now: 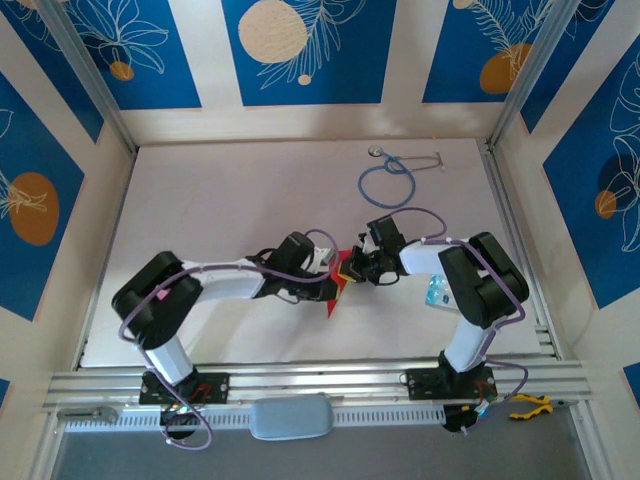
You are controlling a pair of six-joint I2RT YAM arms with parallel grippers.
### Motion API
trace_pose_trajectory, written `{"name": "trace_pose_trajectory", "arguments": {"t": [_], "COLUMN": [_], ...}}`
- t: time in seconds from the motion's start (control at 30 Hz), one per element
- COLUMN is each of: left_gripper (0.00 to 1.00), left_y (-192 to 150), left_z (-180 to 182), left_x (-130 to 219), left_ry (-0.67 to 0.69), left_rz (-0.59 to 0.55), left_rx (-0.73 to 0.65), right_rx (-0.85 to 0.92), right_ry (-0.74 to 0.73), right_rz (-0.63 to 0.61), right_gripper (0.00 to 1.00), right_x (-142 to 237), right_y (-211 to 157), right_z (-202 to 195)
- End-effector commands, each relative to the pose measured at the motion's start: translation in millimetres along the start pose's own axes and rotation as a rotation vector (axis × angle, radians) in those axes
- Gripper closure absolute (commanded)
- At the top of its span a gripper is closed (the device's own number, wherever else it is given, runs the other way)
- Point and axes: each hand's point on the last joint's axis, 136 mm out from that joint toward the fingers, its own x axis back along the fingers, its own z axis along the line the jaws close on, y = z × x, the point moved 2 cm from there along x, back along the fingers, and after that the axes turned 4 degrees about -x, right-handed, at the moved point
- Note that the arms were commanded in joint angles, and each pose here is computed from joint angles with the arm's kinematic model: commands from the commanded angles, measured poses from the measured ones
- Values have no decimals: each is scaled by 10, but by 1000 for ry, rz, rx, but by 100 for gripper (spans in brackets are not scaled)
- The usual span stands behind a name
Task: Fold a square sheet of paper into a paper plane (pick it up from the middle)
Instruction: Fold the wing for the fifth time at the center of the table.
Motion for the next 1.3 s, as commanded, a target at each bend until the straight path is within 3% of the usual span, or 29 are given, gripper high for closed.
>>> {"name": "trace_pose_trajectory", "arguments": {"t": [0.0,0.3,0.7,1.27], "left_gripper": [98,98,100,95], "left_y": [173,144,-380,-541], "left_z": [71,275,639,380], "left_x": [-100,-252,-224,11], "left_ry": [29,103,174,65], "left_rz": [-33,16,106,131], "left_rx": [24,21,50,-4], "right_rx": [-141,-181,-162,-151], "right_ry": [-201,-205,-209,-223], "right_rz": [0,-3,1,-2], "right_gripper": [94,95,94,96], "right_x": [-54,-53,-41,-34], "right_y": [-176,-253,-252,-251], "right_z": [-508,-484,-478,-514]}}
